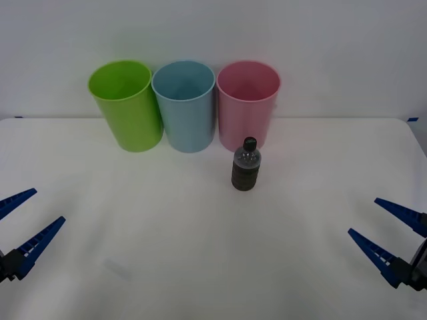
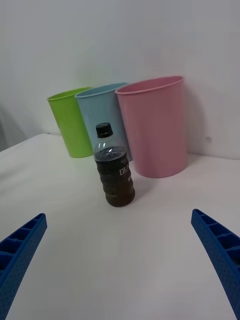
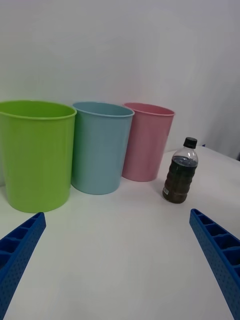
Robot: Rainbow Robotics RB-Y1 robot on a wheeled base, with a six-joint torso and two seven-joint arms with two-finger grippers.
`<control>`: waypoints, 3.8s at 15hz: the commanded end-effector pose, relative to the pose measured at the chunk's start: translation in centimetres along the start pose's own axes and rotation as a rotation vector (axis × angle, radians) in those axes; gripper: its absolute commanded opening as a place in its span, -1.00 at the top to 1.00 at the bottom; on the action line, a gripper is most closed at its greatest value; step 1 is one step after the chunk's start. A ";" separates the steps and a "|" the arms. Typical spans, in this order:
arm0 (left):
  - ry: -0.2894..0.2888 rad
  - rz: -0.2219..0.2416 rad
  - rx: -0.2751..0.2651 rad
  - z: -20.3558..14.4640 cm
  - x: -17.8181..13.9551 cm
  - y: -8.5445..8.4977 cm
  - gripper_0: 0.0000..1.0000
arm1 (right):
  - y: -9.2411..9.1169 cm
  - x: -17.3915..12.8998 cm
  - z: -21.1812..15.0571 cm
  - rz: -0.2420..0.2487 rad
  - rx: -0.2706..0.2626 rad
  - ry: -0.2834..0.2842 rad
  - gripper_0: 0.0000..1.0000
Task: Grasp the object on the table and drop it into the matching bin: aluminum can to the light blue bin, PET bottle to the pink bin.
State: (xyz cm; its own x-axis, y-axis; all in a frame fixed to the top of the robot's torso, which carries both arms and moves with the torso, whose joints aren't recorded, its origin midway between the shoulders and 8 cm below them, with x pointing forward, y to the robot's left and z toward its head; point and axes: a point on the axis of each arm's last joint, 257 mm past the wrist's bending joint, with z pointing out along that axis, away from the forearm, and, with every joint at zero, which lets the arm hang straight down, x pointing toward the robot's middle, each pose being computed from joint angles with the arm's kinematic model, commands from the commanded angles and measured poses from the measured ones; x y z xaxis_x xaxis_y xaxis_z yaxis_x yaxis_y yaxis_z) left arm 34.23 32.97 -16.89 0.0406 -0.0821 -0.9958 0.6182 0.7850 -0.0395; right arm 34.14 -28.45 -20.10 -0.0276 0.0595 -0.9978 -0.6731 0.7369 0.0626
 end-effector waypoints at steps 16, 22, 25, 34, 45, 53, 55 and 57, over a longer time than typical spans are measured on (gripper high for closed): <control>0.000 0.000 0.000 0.0 0.0 0.0 -1.00 | 1.8 4.9 11.5 -0.036 0.095 0.039 -1.00; 0.000 0.000 0.000 0.0 0.0 0.0 -1.00 | 2.5 5.2 15.2 -0.063 0.131 0.042 -1.00; 0.000 0.000 0.000 0.0 0.0 0.0 -1.00 | 2.8 5.4 16.8 -0.086 0.160 0.046 -1.00; 0.000 0.000 0.000 0.0 0.0 0.0 -1.00 | 3.9 5.6 20.8 -0.118 0.223 0.068 -1.00; 0.000 0.000 0.000 0.0 0.0 0.0 -1.00 | 2.6 7.0 26.3 -0.115 0.237 0.095 -1.00; 0.000 0.000 0.000 0.0 0.0 0.0 -1.00 | 1.5 7.2 29.4 -0.125 0.260 0.111 -1.00; 0.000 0.000 0.000 0.0 0.0 0.0 -1.00 | 1.4 7.2 30.1 -0.125 0.264 0.115 -1.00; 0.000 0.000 0.000 0.0 0.0 0.0 -1.00 | 1.2 7.5 30.6 -0.125 0.268 0.124 -1.00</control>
State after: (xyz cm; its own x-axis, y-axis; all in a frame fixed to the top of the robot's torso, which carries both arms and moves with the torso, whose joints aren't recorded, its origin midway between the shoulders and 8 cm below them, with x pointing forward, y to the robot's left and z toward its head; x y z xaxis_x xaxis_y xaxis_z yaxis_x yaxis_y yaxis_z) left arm 34.23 32.97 -16.89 0.0406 -0.0820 -0.9958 0.6182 0.7850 -0.0394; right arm 55.60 -6.65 -26.85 -0.0563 -0.1120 -0.9921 -0.4585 0.8856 -0.0740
